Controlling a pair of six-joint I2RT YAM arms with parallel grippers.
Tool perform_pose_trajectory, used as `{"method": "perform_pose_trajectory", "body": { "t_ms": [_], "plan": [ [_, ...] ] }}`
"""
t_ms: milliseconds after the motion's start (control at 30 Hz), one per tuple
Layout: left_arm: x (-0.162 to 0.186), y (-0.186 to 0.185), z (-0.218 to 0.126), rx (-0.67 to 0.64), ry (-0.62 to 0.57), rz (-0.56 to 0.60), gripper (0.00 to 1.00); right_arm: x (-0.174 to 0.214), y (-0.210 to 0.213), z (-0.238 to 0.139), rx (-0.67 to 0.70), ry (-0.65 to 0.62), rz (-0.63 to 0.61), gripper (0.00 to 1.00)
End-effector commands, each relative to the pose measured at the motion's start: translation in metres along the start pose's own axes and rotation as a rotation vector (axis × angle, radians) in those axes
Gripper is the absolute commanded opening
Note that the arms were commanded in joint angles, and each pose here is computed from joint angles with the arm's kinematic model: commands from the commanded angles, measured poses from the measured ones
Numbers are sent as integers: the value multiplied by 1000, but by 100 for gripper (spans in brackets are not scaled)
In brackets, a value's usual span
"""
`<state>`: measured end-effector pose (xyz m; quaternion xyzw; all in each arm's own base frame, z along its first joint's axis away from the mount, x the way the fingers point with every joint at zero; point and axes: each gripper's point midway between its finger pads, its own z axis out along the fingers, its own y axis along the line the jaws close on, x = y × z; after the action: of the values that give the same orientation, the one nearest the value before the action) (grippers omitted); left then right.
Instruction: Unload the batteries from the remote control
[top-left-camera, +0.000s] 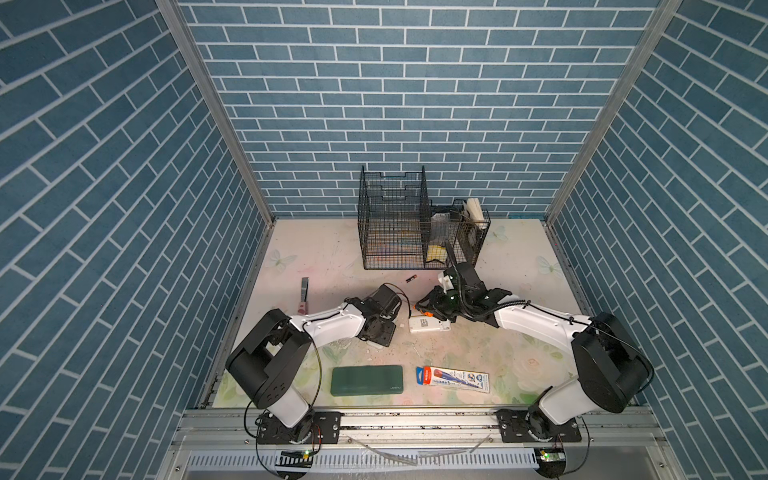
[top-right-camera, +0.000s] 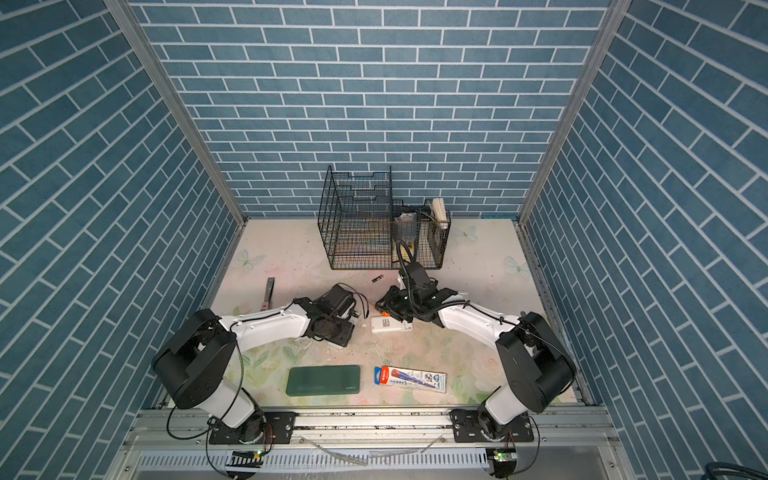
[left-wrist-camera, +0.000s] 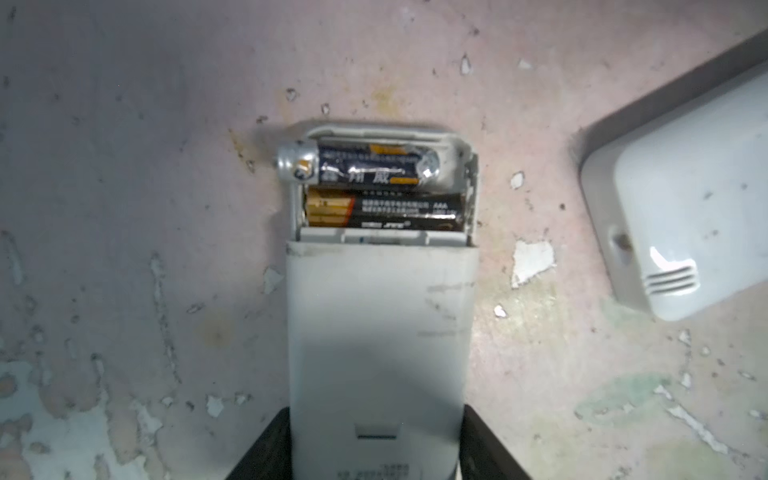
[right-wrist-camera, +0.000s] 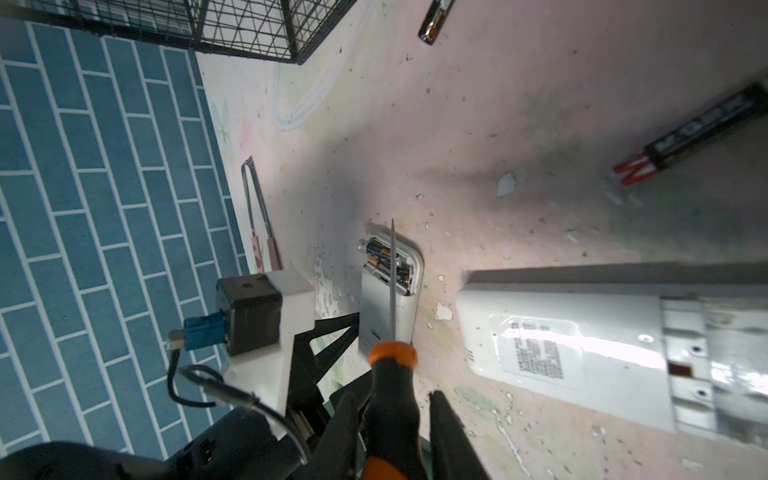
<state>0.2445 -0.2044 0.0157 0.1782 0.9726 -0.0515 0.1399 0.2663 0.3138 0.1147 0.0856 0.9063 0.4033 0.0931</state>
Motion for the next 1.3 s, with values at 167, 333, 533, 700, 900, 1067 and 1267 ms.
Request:
{"method": "perform_pose_trajectory", "body": {
  "t_ms": [167,333,533,700,900,1067,1267],
  "plan": [
    [48,34,7,-172,122,-123,75,-3,4,-21,-2,-57,-73,0],
    [43,53,1,-250,94,-185,77,-4,4,-29,4,-76,-95,0],
    [27,60,-5,-231,43,-221,79,1,-2,-31,25,-63,-103,0],
    [22,60,-7,-205,34,-201,79,12,-3,-26,57,-15,-136,0],
    [27,55,-11,-170,44,-200,84,11,8,-9,24,0,-147,0],
    [38,67,-20,-225,35,-258,90,10,20,2,-13,14,-157,0],
    [42,80,-23,-264,-10,-340,90,15,28,12,-10,46,-196,0]
  ]
}}
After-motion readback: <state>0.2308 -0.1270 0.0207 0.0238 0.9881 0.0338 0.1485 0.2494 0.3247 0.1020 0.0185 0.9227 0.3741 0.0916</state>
